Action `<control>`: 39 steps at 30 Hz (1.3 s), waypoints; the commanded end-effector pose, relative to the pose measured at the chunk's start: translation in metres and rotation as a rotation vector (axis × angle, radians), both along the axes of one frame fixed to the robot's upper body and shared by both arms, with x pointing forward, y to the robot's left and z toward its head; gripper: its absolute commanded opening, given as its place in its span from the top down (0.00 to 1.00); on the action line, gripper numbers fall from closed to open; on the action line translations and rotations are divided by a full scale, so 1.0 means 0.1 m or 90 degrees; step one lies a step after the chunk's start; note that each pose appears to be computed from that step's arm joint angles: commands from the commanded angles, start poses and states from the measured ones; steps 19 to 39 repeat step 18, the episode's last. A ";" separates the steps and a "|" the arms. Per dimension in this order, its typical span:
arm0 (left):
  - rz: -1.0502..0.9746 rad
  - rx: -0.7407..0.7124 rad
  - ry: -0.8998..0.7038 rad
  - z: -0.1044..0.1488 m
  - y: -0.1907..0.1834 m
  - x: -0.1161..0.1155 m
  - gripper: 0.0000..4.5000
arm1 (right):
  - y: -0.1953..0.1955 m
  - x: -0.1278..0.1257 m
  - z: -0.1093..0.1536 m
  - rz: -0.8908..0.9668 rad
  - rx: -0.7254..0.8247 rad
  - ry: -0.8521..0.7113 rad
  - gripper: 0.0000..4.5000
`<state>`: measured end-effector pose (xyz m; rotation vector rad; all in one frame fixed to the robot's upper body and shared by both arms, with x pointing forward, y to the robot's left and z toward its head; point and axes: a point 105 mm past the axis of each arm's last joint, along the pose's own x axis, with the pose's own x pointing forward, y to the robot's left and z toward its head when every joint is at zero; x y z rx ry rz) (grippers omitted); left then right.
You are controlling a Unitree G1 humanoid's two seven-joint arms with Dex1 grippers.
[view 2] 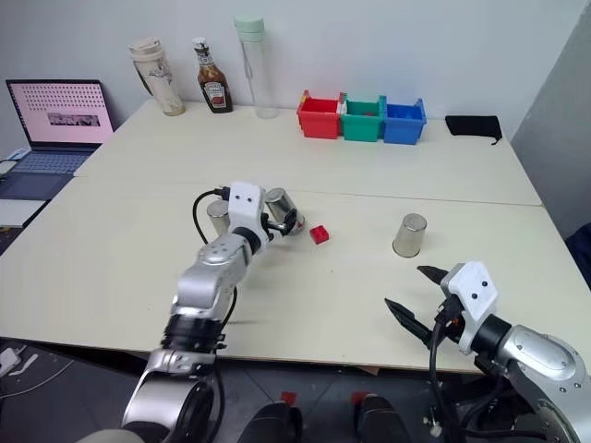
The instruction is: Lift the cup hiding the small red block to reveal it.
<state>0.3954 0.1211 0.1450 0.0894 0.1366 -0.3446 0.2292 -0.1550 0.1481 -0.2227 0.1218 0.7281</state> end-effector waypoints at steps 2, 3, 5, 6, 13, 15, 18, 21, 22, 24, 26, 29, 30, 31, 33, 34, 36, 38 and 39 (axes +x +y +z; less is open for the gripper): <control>-0.135 0.036 0.000 0.35 -0.07 -0.35 0.01 | 0.10 -0.02 0.02 0.032 0.014 -0.010 0.00; -0.145 0.046 0.008 0.38 -0.03 -0.39 0.01 | 0.11 -0.02 0.02 0.035 0.016 -0.010 0.00; -0.162 0.073 0.035 0.43 0.09 -0.48 0.01 | 0.13 -0.01 0.03 0.040 0.019 -0.011 0.00; -0.171 0.090 0.051 0.43 0.15 -0.54 0.01 | 0.13 0.00 0.03 0.043 0.021 -0.010 0.00; -0.318 0.203 0.169 0.42 0.65 -1.10 0.01 | 0.12 -0.02 0.03 0.060 0.021 0.003 0.00; -0.316 0.214 0.153 0.45 0.77 -1.07 0.01 | 0.12 -0.04 0.02 0.066 0.018 0.007 0.00; -0.290 0.202 0.111 0.54 0.83 -0.95 0.01 | 0.12 -0.03 0.03 0.067 0.019 0.007 0.00; -0.290 0.202 0.111 0.54 0.83 -0.95 0.01 | 0.12 -0.03 0.03 0.067 0.019 0.007 0.00; -0.290 0.202 0.111 0.54 0.83 -0.95 0.01 | 0.12 -0.03 0.03 0.067 0.019 0.007 0.00; -0.290 0.202 0.111 0.54 0.83 -0.95 0.01 | 0.12 -0.03 0.03 0.067 0.019 0.007 0.00; -0.290 0.202 0.111 0.54 0.83 -0.95 0.01 | 0.12 -0.03 0.03 0.067 0.019 0.007 0.00; -0.290 0.202 0.111 0.54 0.83 -0.95 0.01 | 0.12 -0.03 0.03 0.067 0.019 0.007 0.00; -0.290 0.202 0.111 0.54 0.83 -0.95 0.01 | 0.12 -0.03 0.03 0.067 0.019 0.007 0.00; -0.290 0.202 0.111 0.54 0.83 -0.95 0.01 | 0.12 -0.03 0.03 0.067 0.019 0.007 0.00; -0.290 0.202 0.111 0.54 0.83 -0.95 0.01 | 0.12 -0.03 0.03 0.067 0.019 0.007 0.00; -0.290 0.202 0.111 0.54 0.83 -0.95 0.01 | 0.12 -0.03 0.03 0.067 0.019 0.007 0.00; -0.290 0.202 0.111 0.54 0.83 -0.95 0.01 | 0.12 -0.03 0.03 0.067 0.019 0.007 0.00; -0.290 0.202 0.111 0.54 0.83 -0.95 0.01 | 0.12 -0.03 0.03 0.067 0.019 0.007 0.00; -0.290 0.202 0.111 0.54 0.83 -0.95 0.01 | 0.12 -0.03 0.03 0.067 0.019 0.007 0.00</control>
